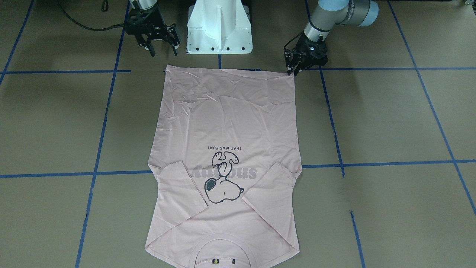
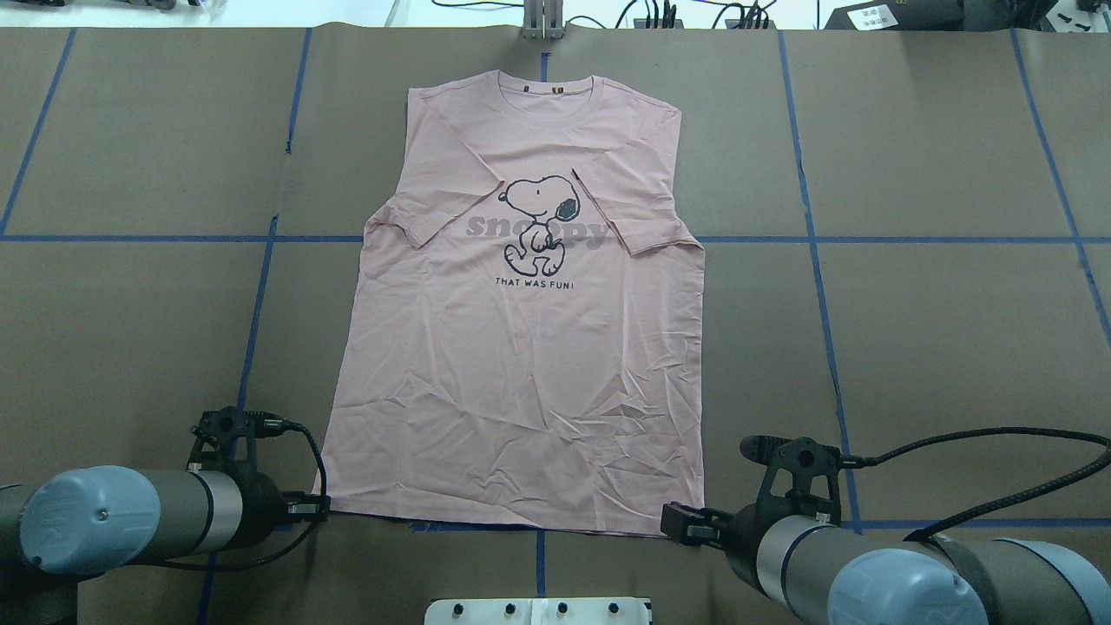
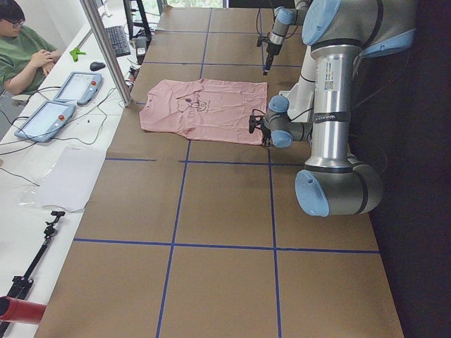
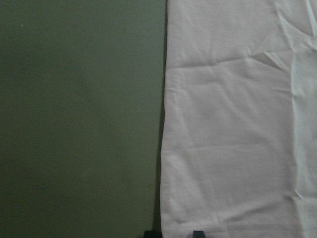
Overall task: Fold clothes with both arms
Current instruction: 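Lower both grippers to the shirt hem corners nearest the robot and grasp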
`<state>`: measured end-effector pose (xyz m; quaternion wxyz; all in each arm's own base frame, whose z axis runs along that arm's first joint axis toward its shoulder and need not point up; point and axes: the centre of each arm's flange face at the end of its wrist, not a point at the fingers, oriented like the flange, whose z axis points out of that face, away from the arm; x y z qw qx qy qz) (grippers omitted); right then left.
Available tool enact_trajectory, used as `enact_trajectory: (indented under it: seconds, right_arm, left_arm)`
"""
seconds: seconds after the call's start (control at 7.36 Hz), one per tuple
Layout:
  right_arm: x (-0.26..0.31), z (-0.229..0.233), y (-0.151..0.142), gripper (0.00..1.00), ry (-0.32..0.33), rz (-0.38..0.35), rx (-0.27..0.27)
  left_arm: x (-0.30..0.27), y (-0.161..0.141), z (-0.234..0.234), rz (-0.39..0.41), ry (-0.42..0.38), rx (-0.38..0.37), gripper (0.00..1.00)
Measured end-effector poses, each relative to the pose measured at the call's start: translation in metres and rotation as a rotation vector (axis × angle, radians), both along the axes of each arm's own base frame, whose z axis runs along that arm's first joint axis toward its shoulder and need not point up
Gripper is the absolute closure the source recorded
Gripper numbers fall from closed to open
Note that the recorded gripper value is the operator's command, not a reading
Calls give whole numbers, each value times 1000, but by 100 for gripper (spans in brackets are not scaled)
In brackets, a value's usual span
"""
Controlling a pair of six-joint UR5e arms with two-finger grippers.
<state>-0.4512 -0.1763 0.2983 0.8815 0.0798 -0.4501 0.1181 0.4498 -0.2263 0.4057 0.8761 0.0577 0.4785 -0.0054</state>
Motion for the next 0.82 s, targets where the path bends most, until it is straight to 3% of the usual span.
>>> enact_trajectory:
  seconds: [0.27,0.54,0.82]
  right_arm:
    - [0,1,0,8,2,-1,1]
    - [-9,6,5,33,18,20,29]
    - [-33,28,19,34,58,71,35]
  left_arm:
    - [0,0,0,0,-1,0,100]
    - [-1,0,-4,-2,6,4,100]
    - [1,-1,-11,-2,20,7,100]
